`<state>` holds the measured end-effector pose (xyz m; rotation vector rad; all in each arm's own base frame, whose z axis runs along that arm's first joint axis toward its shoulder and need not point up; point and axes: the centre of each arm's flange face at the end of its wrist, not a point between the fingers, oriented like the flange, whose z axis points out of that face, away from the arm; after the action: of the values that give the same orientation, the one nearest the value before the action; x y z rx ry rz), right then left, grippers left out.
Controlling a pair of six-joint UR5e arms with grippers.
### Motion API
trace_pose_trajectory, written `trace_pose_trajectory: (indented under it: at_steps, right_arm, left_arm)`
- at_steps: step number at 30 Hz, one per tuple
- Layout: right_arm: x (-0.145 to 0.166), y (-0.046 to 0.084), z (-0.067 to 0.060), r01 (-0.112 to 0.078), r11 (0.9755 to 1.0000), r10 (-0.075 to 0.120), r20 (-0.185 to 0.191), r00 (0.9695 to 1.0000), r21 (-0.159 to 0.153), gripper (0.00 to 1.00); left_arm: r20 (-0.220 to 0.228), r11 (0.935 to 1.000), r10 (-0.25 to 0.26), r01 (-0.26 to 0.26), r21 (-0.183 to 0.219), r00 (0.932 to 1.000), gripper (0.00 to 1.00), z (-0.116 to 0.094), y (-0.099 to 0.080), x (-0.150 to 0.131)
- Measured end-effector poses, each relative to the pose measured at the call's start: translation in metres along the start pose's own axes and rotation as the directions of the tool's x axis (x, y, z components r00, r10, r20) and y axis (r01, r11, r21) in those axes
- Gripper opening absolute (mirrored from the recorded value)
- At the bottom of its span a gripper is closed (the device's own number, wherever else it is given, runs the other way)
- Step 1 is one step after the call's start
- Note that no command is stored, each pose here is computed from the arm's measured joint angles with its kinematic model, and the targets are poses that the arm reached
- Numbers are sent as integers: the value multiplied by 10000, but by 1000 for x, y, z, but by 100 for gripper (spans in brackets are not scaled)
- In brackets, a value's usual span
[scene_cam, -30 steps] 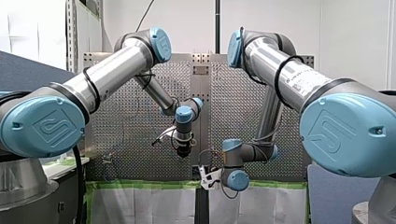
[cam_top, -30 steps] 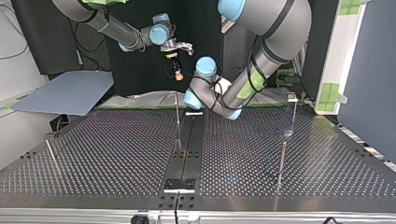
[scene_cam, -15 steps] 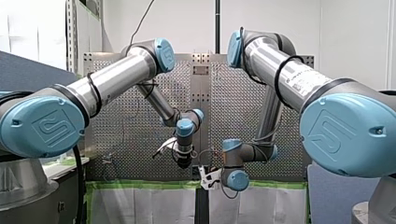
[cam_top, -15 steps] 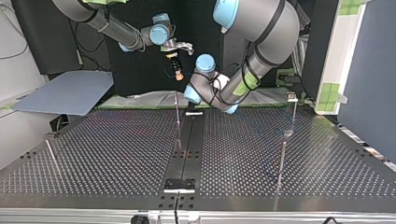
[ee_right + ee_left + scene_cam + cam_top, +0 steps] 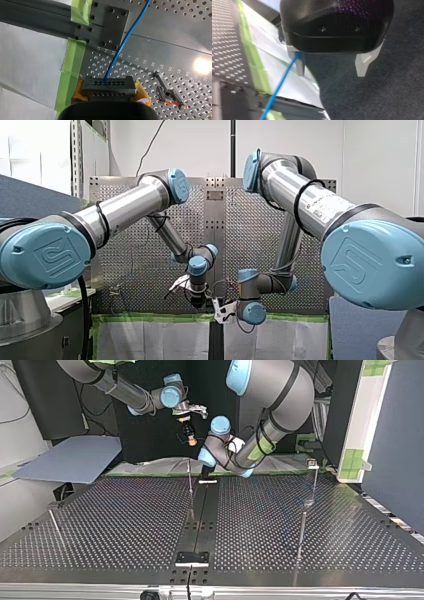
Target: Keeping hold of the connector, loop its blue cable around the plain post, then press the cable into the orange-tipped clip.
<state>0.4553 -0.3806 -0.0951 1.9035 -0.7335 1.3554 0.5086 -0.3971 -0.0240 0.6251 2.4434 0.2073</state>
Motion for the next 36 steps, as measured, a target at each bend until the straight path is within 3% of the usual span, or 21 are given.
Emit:
trace_pose_trajectory:
  at_steps: [8, 26, 36]
  right_arm:
    - [0, -2, -1, 17, 10000, -17, 34, 10000, 37, 0]
    - [0, -5, -3, 39, 9999, -40, 104, 9999, 115, 0]
    - [-1, -6, -3, 40, 9999, -41, 109, 9999, 113, 0]
  left_arm:
    - [-401, 10000, 29, -28, 43, 9992, 100, 32, -13, 35]
    - [-502, 9999, 55, -47, 164, 9987, 100, 35, -17, 42]
    - [-914, 9995, 265, -251, 172, 9955, 100, 51, -24, 65]
